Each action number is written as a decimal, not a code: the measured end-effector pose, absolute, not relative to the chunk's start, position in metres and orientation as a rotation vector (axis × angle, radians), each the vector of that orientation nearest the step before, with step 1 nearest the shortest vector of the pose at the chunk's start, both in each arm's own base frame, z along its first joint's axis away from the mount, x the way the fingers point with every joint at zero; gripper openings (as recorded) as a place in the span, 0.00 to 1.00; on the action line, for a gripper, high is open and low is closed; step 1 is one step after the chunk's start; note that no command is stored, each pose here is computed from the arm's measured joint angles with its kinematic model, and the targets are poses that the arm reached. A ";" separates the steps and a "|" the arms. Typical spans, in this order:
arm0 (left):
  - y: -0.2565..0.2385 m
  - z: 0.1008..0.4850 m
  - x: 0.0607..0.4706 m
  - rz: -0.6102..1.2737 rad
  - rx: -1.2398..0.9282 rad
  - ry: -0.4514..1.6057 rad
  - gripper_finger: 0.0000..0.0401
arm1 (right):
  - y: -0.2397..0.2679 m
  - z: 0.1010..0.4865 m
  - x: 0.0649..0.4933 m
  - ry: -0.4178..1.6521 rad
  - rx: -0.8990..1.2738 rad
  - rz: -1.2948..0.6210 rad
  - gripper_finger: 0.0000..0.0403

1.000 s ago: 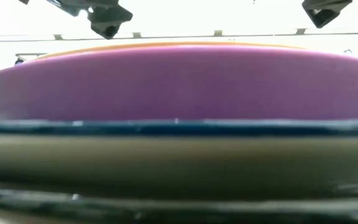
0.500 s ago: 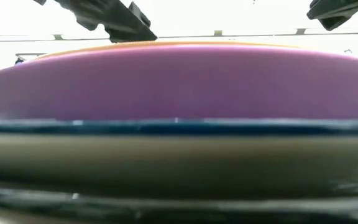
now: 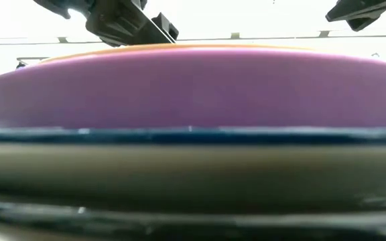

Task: Sort dishes
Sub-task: Put the orange plate into the dish rack

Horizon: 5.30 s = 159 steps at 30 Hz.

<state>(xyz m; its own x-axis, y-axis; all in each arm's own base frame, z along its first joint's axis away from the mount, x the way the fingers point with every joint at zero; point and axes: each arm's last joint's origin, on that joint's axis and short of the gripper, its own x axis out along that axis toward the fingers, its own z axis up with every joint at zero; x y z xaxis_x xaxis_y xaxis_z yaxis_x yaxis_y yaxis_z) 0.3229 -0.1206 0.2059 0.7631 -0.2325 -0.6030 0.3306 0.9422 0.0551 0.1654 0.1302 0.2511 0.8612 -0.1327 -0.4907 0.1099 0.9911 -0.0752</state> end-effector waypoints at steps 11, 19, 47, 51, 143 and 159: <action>-0.121 0.205 0.323 -0.322 0.157 0.638 0.38 | 0.131 0.258 0.166 0.507 -0.051 -0.119 0.00; -0.128 0.211 0.322 -0.348 0.122 0.659 0.38 | 0.131 0.259 0.166 0.504 -0.056 -0.116 0.00; -0.183 0.217 0.357 -0.250 0.190 0.712 0.38 | 0.142 0.258 0.159 0.505 -0.008 -0.071 0.00; -0.184 0.203 0.366 -0.202 0.284 0.821 0.38 | 0.152 0.253 0.154 0.519 -0.005 -0.039 0.00; -0.174 0.186 0.387 -0.118 0.344 0.921 0.04 | 0.179 0.250 0.124 0.485 0.037 0.050 0.00; -0.173 0.206 0.383 -0.089 0.321 0.870 0.00 | 0.179 0.250 0.124 0.486 0.037 0.050 0.00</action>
